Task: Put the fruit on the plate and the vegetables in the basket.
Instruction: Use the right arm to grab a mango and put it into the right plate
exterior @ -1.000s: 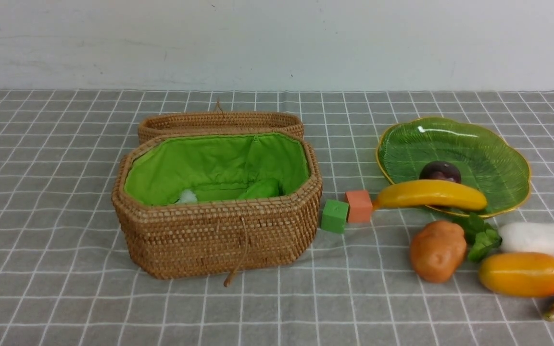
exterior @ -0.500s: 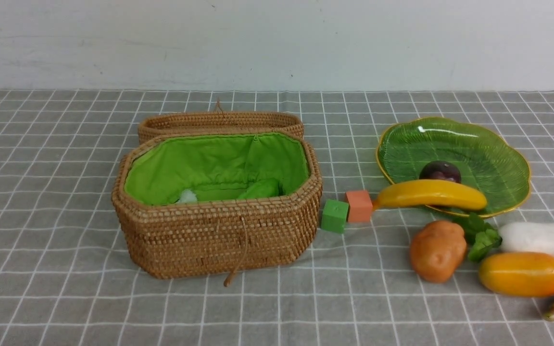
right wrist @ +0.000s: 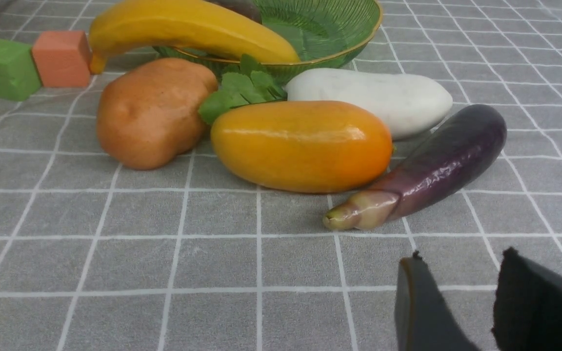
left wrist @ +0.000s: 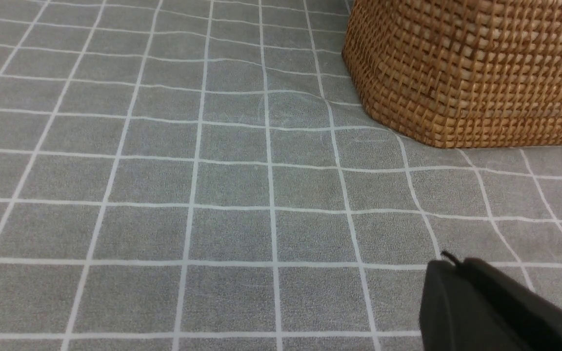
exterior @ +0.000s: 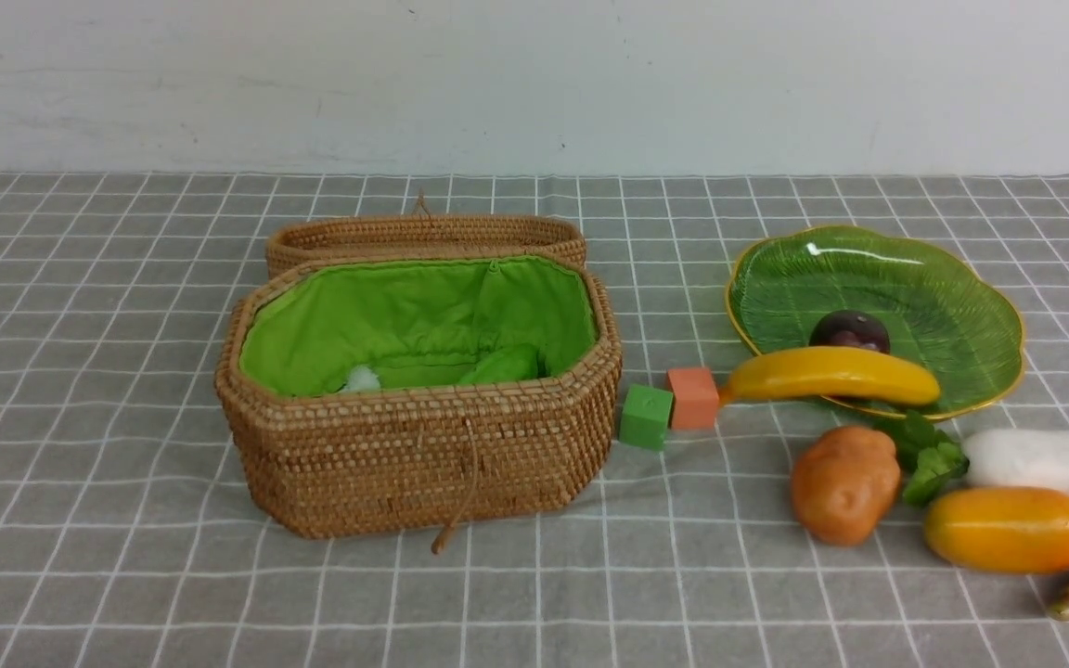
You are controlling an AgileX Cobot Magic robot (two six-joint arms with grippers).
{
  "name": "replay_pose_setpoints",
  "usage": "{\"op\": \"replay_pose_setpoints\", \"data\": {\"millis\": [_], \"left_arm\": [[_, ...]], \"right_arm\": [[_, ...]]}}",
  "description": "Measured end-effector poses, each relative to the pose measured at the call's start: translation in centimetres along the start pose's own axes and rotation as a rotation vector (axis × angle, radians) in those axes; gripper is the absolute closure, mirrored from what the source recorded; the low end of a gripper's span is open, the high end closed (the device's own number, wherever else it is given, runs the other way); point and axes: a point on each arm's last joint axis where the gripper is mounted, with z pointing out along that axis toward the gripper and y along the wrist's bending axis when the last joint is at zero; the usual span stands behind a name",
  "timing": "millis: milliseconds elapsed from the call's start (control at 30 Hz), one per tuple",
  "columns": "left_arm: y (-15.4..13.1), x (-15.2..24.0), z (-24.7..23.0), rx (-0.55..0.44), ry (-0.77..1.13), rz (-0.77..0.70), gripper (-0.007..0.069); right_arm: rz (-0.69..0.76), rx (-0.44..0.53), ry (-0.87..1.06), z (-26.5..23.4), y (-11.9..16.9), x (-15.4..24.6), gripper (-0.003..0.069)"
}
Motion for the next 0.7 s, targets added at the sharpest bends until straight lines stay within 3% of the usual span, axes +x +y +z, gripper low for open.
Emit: {"op": "replay_pose_setpoints", "data": {"millis": [400, 700], "left_arm": [[0.0, 0.0, 0.0, 0.0, 0.0, 0.0, 0.0618], [0.0, 0.0, 0.0, 0.0, 0.0, 0.0, 0.0613]], "right_arm": [[-0.025, 0.012, -0.06, 0.1, -0.1, -0.4, 0.0419], [0.009, 0.014, -0.293, -0.3, -0.1, -2.5, 0.0419]]}}
